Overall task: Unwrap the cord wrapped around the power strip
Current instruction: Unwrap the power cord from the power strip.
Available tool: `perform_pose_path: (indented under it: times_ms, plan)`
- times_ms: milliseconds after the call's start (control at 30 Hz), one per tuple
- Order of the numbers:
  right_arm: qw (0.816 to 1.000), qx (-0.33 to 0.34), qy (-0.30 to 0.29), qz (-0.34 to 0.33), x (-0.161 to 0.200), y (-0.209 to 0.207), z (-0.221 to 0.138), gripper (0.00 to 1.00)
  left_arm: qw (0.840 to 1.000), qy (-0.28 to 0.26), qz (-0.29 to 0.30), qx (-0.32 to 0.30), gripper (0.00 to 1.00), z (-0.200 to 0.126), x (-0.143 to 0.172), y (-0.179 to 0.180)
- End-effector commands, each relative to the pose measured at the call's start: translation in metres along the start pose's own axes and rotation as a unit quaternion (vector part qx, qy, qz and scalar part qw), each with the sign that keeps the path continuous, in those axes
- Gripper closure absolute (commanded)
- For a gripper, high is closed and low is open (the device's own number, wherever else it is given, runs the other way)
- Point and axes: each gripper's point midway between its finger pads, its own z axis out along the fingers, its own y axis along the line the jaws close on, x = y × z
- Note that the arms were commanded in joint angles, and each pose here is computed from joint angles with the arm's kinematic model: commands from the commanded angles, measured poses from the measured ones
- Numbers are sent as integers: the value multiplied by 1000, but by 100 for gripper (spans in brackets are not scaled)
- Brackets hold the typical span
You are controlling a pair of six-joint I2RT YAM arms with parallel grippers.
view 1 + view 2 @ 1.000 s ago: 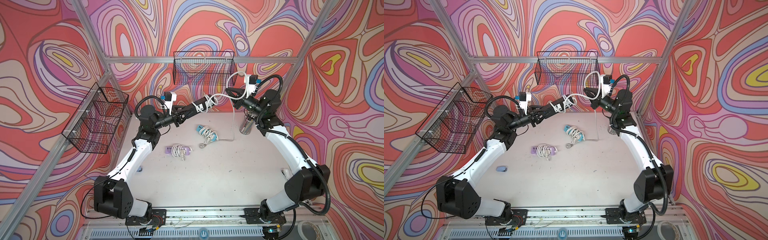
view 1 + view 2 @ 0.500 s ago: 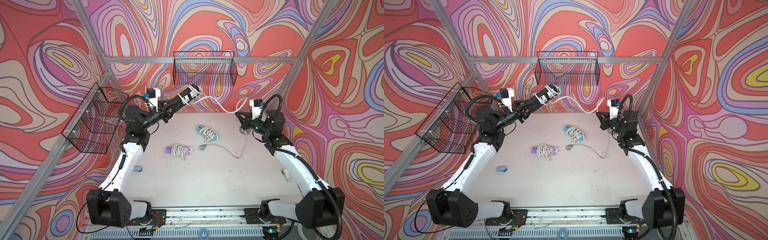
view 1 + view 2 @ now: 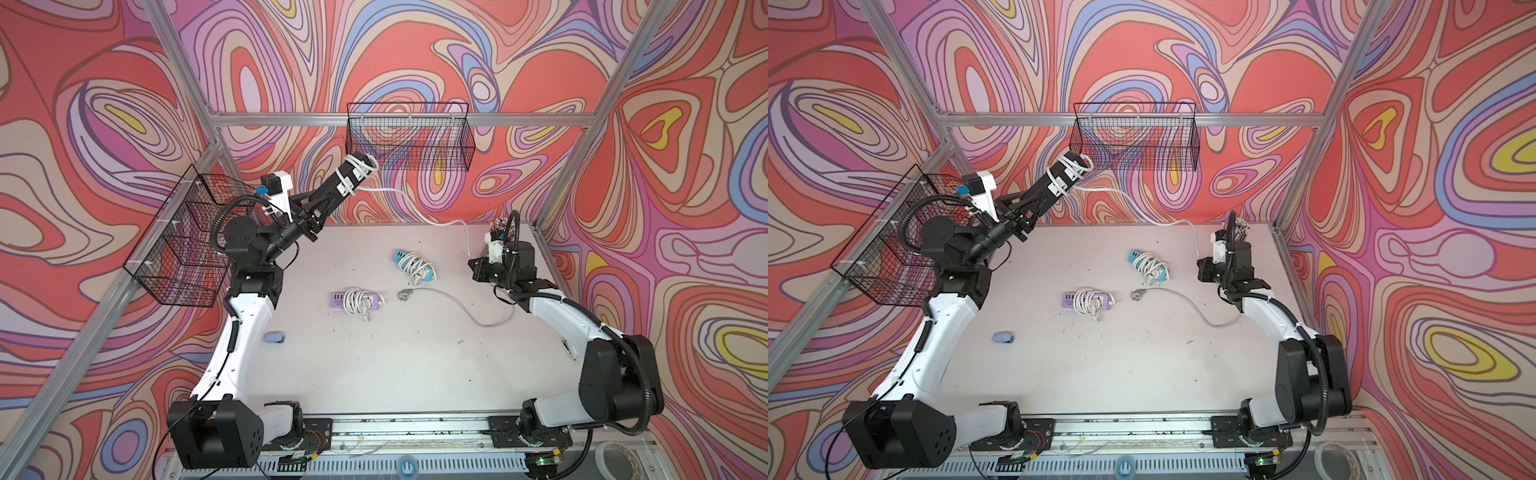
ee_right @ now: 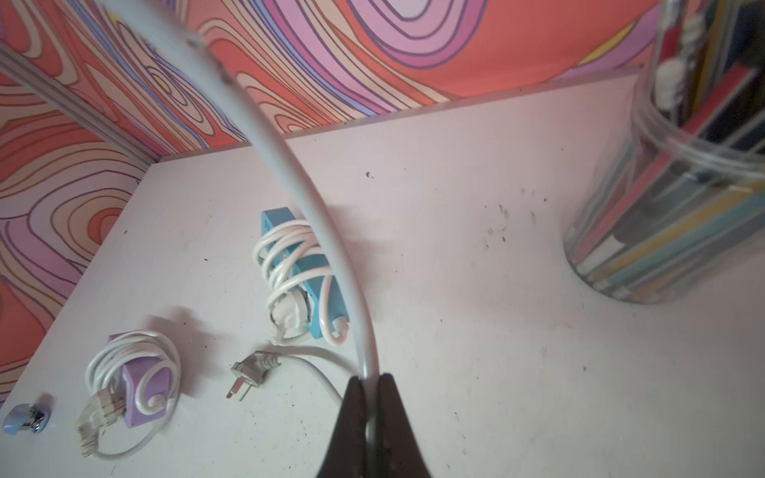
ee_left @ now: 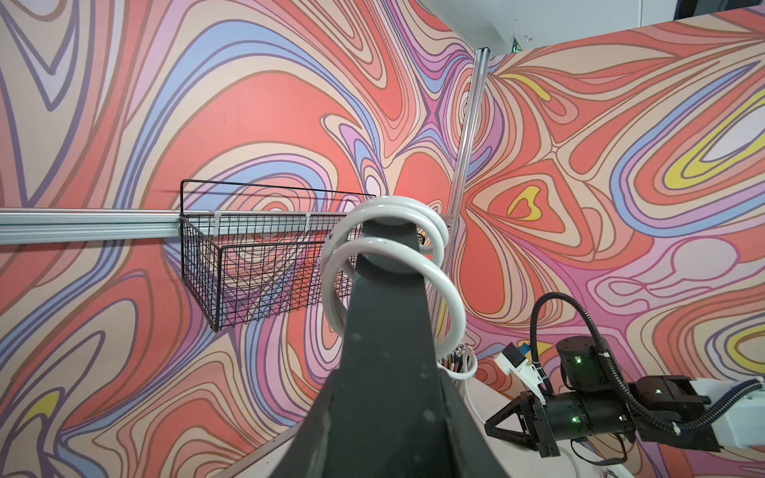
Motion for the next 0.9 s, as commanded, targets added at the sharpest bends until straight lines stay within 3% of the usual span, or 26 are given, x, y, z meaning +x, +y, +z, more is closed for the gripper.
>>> perform_pose_path:
  times_ms: [0,200,567,733,800,867]
  plan:
    - [996,64,45,35,35,-31,13,100,997,-56,45,-5,100,-11,-36,-11]
    - [992,77,87,56,70,-46,34,100,998,-59,33,-4,100,-10,-34,-6]
    - [991,71,99,53,77,-45,34,100,999,-52,9,9,100,-2,-25,0]
    - [995,60,75,35,55,-34,22,41,999,-35,3,28,100,7,-15,-10]
    - [997,51,56,24,39,-26,12,26,999,-25,1,34,100,11,-8,-13]
    - [999,38,30,12,19,-16,0,19,999,-20,-3,41,100,15,-3,-17]
